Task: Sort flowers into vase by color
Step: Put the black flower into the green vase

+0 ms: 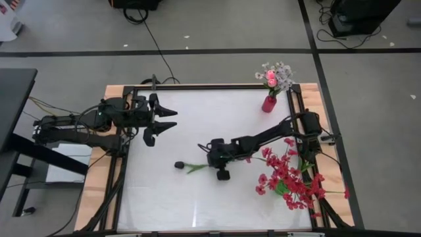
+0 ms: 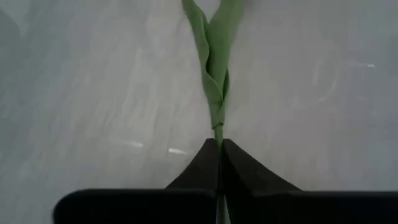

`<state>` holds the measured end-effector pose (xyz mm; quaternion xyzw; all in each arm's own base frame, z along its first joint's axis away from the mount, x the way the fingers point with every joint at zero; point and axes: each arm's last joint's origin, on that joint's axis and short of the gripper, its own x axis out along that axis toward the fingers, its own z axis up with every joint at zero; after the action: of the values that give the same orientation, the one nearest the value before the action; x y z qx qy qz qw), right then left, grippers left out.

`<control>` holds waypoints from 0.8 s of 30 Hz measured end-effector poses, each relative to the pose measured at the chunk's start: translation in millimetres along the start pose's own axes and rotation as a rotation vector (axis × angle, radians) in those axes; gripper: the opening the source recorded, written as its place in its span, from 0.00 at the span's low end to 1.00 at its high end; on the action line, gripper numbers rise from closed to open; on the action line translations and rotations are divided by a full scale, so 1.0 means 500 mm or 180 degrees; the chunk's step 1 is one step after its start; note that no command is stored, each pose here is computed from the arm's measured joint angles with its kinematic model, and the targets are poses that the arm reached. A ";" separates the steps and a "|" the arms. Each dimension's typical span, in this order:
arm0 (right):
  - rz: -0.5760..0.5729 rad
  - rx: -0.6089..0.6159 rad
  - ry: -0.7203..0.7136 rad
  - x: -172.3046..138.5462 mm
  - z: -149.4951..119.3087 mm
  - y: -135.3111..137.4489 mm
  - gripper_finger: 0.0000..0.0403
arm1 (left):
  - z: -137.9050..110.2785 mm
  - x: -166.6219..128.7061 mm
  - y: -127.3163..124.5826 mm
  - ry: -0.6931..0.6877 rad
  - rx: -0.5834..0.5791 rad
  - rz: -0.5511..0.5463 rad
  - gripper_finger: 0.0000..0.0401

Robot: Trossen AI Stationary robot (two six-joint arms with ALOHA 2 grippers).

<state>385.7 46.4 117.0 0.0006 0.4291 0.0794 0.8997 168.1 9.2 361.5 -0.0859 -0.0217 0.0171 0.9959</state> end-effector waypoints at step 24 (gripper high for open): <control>-0.0489 0.1014 -0.3453 -0.425 0.208 -0.121 0.02 | 0.009 0.024 0.008 -0.0339 -0.0430 0.0438 0.52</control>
<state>343.1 -36.7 342.8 0.1457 -0.0888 -0.0636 0.9833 179.5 14.6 365.7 -0.1531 -0.0698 0.0884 0.9818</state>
